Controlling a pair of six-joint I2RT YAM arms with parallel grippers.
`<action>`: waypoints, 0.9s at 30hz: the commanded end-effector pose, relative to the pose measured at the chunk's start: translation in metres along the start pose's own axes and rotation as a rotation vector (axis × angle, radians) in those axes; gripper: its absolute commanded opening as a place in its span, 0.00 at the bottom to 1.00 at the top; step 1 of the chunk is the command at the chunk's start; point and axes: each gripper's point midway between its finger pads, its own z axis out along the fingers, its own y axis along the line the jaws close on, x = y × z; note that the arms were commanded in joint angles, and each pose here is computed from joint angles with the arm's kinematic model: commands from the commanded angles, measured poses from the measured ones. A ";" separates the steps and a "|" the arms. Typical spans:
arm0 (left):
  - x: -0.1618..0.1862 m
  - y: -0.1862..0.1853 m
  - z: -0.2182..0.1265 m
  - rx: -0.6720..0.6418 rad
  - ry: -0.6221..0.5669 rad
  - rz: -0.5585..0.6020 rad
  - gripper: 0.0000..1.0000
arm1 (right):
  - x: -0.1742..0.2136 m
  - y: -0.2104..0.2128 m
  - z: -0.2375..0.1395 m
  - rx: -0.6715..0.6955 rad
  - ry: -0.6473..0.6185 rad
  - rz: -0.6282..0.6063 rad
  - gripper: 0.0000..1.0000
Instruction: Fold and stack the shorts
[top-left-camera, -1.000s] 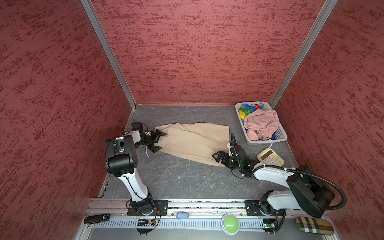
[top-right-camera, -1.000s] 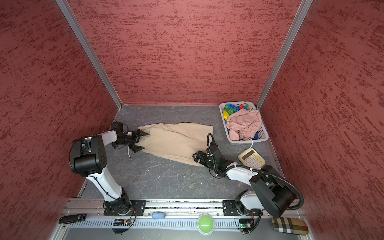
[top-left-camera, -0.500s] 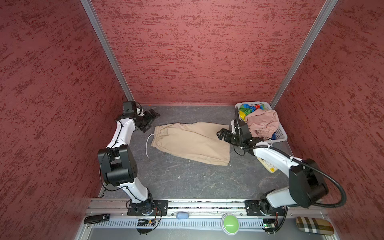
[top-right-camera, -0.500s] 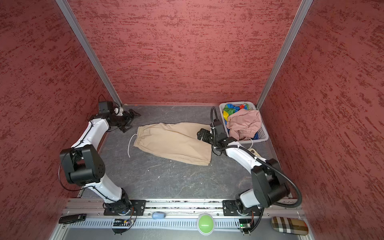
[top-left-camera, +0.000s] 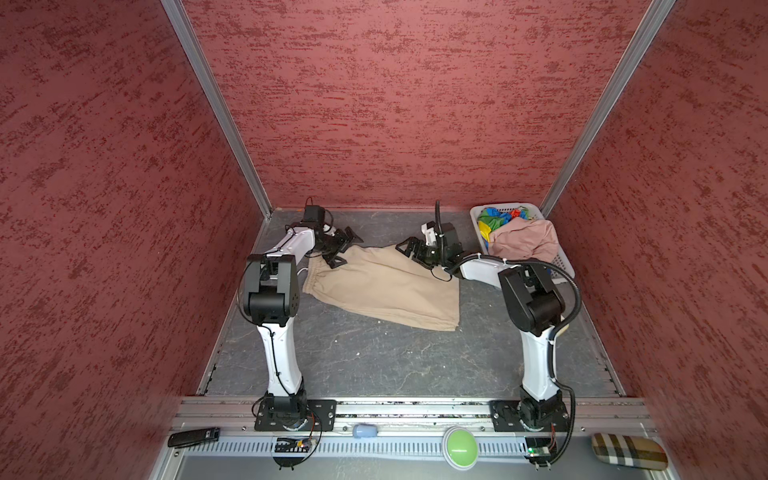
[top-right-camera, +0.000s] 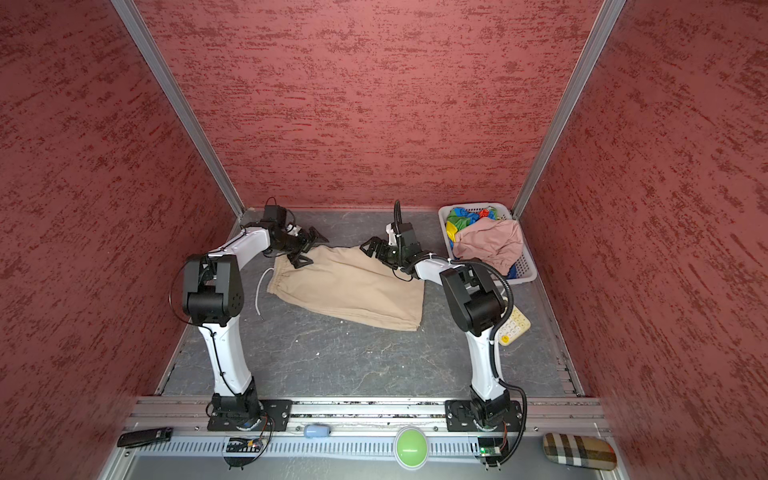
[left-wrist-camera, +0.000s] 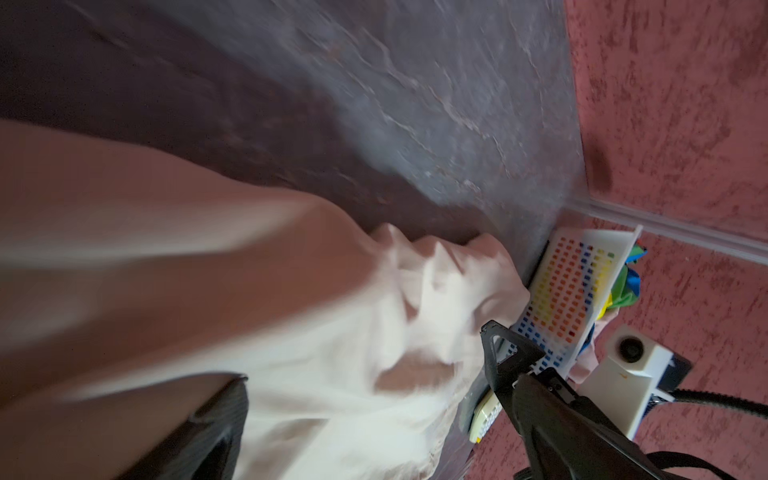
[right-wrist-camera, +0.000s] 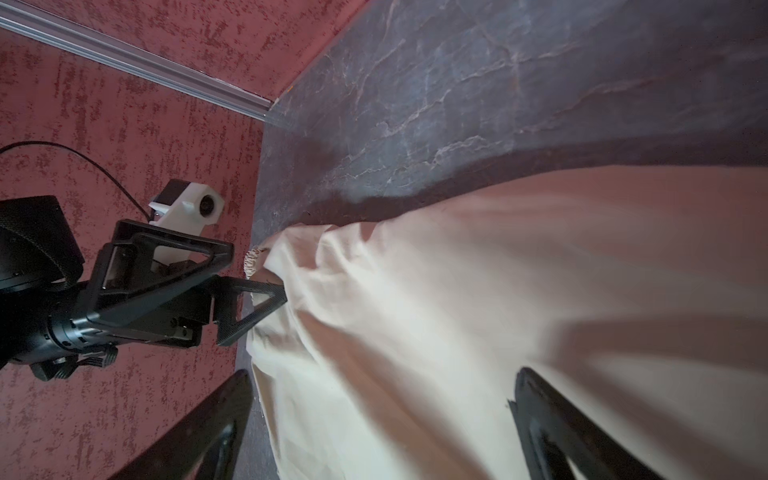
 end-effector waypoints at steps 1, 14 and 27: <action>-0.023 0.030 -0.010 -0.022 -0.040 -0.043 0.99 | -0.016 -0.002 0.007 -0.050 -0.019 -0.006 0.99; -0.038 0.080 -0.036 -0.106 -0.086 -0.055 0.99 | -0.059 -0.030 -0.005 0.085 -0.007 -0.106 0.99; -0.042 0.127 -0.131 -0.646 -0.233 0.262 0.99 | -0.004 -0.029 -0.122 0.338 -0.002 -0.208 0.99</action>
